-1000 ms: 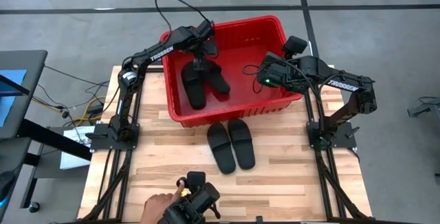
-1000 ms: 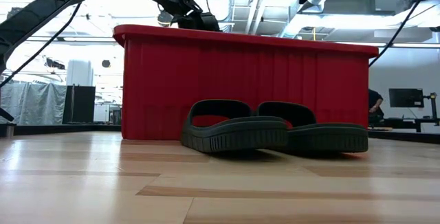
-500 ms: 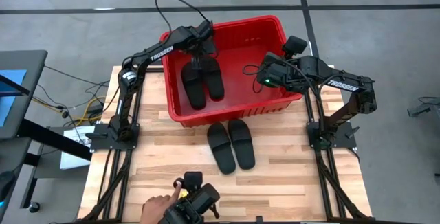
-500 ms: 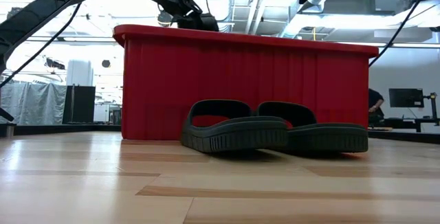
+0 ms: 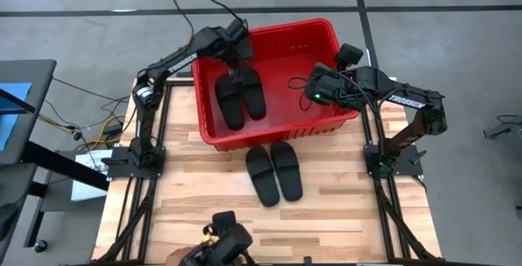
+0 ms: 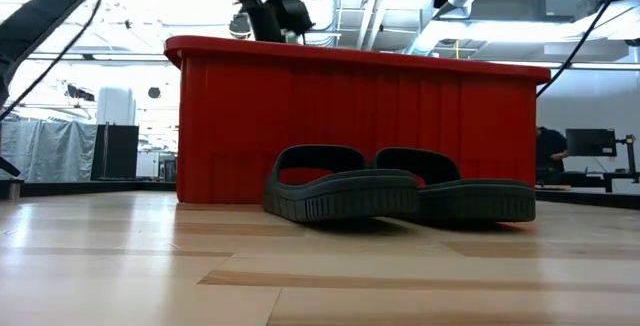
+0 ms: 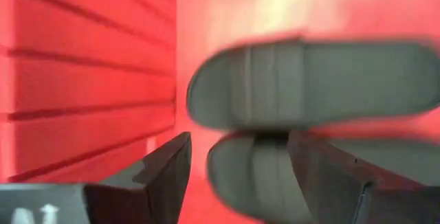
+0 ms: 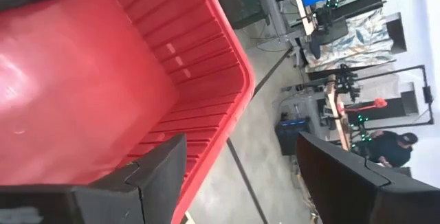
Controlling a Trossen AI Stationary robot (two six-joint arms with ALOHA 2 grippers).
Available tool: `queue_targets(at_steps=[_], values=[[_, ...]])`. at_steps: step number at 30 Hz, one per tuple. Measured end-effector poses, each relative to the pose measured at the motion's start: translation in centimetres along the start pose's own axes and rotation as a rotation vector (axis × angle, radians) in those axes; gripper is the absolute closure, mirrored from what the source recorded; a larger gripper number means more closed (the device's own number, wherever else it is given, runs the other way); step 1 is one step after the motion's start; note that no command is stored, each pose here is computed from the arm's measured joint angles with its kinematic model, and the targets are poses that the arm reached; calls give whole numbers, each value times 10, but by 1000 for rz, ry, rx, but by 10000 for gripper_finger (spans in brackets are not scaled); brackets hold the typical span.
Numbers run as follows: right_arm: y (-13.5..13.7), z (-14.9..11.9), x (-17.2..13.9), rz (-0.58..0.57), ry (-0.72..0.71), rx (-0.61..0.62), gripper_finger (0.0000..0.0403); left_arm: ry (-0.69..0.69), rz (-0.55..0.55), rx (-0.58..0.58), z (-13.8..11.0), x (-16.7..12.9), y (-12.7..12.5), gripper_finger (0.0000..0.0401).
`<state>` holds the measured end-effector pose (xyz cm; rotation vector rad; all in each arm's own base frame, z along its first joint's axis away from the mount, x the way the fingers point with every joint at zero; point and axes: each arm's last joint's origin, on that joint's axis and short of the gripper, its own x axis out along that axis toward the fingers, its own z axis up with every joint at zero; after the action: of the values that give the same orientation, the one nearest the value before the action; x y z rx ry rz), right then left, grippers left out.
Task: Pick and place slides into bin
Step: Put the black slides into the red bin
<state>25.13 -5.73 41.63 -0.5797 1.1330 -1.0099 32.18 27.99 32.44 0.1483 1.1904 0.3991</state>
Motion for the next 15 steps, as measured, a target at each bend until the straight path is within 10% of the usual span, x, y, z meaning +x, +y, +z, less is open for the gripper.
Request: queue_targets(at_steps=[15], values=[[14, 1, -20, 107, -64, 138, 137, -769, -154, -230, -16, -195, -22, 167]])
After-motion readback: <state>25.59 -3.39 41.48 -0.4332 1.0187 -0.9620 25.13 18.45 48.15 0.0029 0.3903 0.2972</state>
